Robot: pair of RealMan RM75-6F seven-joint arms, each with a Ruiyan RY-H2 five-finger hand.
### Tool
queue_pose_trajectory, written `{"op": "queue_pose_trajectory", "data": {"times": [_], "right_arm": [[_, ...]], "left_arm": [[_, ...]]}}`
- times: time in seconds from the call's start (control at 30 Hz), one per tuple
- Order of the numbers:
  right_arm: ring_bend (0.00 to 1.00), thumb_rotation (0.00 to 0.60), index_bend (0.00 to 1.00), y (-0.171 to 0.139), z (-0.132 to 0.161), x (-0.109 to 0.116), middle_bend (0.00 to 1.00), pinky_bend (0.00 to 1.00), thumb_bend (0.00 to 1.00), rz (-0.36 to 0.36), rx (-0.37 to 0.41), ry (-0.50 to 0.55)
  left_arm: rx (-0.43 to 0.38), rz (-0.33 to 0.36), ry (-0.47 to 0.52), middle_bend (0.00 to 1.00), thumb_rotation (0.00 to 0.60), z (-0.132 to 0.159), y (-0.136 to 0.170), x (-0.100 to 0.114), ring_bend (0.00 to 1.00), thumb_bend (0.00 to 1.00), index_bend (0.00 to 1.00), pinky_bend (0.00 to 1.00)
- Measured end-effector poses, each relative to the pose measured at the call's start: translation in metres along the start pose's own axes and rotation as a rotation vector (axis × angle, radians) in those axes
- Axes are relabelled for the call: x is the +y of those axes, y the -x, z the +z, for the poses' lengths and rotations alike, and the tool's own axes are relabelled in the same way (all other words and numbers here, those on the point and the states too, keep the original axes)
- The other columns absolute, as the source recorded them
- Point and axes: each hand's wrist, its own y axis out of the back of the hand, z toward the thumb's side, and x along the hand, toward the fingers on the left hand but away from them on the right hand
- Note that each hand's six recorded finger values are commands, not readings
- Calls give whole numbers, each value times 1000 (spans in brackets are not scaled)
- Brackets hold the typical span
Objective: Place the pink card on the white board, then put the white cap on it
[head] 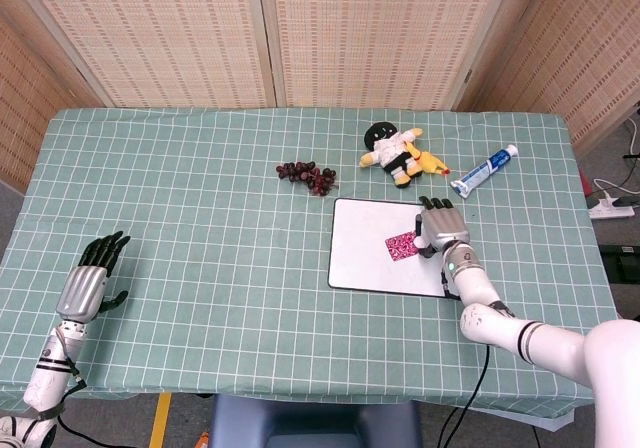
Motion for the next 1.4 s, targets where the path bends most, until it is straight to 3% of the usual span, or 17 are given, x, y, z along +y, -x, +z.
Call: {"op": "queue_pose_trajectory", "data": {"times": [0.63,0.83,1.2,1.4], "right_arm": [[0,600,488,9,17,-6,0,0,315,20,11,-8],[0,600,380,10,22,-5,0,0,74,17,25,-9],[0,600,351,5,20,4,0,0,57,-14,49,-10],[0,600,350,-18,-7,26,0,0,56,-91,20,-19]], "left_arm": [[2,4,6,0,600,-1,0,2,0,190,0,0],[1,8,9,0,600,-1,0,3,0,190,0,0],[1,6,9,0,600,-2,0,2,0,189,0,0],[1,3,8,0,600,-2,-1,2,0,189,0,0]]}}
